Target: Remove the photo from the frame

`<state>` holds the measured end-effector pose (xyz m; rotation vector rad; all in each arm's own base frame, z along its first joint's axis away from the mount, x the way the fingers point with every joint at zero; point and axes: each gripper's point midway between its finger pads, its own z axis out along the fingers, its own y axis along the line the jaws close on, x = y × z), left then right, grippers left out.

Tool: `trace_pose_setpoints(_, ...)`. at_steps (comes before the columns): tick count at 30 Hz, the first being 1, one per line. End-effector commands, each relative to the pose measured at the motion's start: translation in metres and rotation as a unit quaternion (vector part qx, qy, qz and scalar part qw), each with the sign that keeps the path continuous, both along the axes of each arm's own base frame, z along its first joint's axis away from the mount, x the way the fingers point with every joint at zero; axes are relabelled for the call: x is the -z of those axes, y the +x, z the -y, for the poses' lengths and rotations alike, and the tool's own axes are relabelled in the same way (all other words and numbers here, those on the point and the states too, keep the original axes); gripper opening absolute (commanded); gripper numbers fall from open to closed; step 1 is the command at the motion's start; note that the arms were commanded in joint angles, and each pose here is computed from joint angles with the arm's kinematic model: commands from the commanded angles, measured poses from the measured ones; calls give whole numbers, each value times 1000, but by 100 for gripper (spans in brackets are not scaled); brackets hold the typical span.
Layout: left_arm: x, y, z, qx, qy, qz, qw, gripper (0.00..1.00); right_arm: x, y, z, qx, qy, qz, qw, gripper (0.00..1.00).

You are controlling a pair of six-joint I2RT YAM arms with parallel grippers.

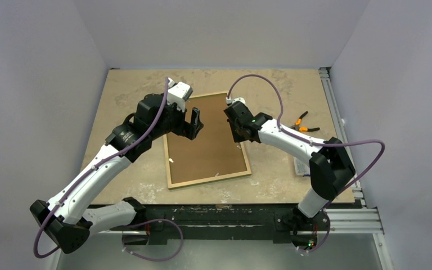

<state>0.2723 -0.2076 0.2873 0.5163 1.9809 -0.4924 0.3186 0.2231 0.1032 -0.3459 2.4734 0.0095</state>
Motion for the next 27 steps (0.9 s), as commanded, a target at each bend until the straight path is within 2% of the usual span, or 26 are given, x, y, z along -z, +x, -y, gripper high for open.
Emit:
trace_pose_setpoints(1, -6, 5, 0, -3, -6, 12, 1000, 88, -12, 12, 0, 5, -3, 31, 1000, 0)
trace_pose_setpoints(9, -4, 6, 1, -3, -4, 9, 1000, 88, -15, 17, 0, 5, -9, 38, 999, 0)
trace_pose_setpoints(27, 0, 6, 6, 3, -6, -4, 1000, 88, -8, -16, 9, 10, 20, 3, 1000, 0)
